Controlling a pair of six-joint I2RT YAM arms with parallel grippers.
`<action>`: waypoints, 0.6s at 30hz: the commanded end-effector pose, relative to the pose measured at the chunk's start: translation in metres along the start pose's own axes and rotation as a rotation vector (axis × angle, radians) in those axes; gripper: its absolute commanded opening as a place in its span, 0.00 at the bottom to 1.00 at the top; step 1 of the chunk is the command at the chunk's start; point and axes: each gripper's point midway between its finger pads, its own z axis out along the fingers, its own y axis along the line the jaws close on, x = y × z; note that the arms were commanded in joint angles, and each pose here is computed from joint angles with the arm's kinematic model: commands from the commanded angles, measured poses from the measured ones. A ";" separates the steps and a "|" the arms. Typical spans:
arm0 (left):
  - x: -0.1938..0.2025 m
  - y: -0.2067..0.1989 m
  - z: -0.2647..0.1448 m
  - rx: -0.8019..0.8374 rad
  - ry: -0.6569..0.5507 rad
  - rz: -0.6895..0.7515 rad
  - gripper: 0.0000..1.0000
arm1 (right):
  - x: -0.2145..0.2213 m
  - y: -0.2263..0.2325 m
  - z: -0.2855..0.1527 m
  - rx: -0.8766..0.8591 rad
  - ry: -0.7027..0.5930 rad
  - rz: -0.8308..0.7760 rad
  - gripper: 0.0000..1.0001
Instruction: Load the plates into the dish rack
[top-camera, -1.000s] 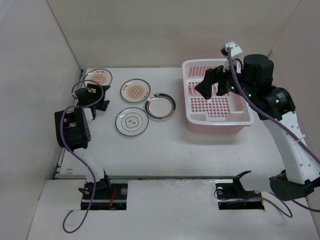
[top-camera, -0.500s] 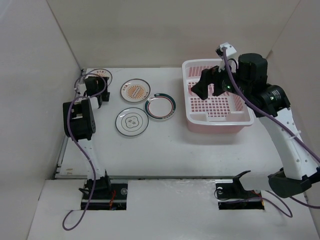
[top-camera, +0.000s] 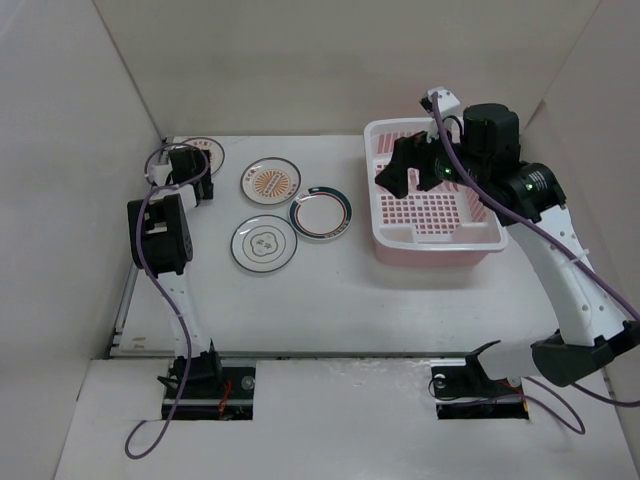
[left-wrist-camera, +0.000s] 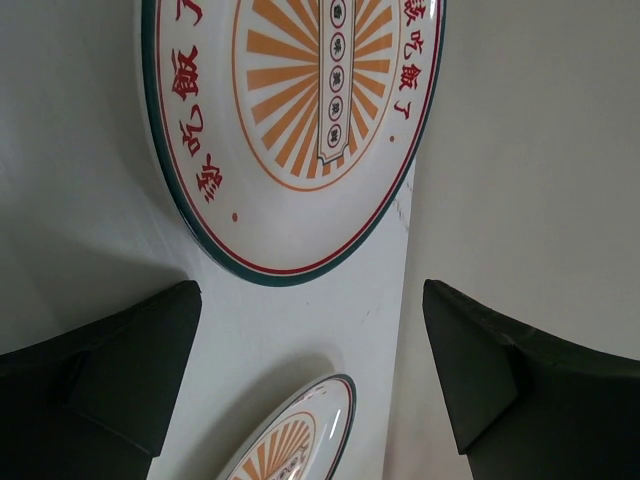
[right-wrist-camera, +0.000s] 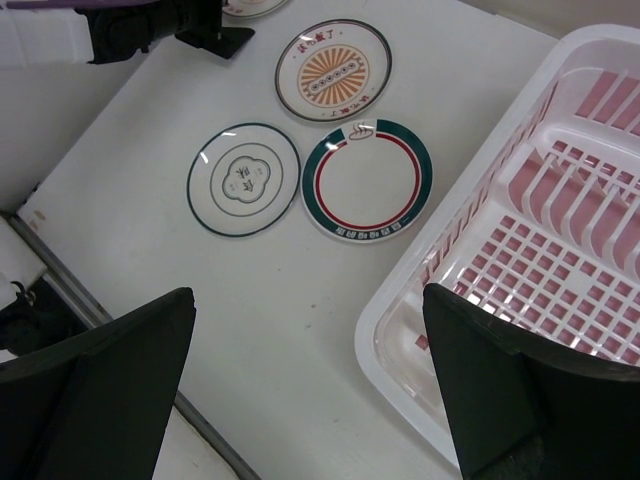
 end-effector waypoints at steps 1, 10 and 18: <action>-0.004 0.002 0.002 -0.023 -0.024 -0.003 0.92 | -0.022 0.011 -0.002 -0.041 -0.068 -0.014 1.00; -0.018 0.017 0.003 -0.094 -0.085 -0.011 0.80 | -0.024 0.012 0.007 -0.059 -0.058 0.006 1.00; -0.029 0.016 0.013 -0.091 -0.101 -0.023 0.79 | -0.020 0.015 0.017 -0.087 -0.033 0.021 1.00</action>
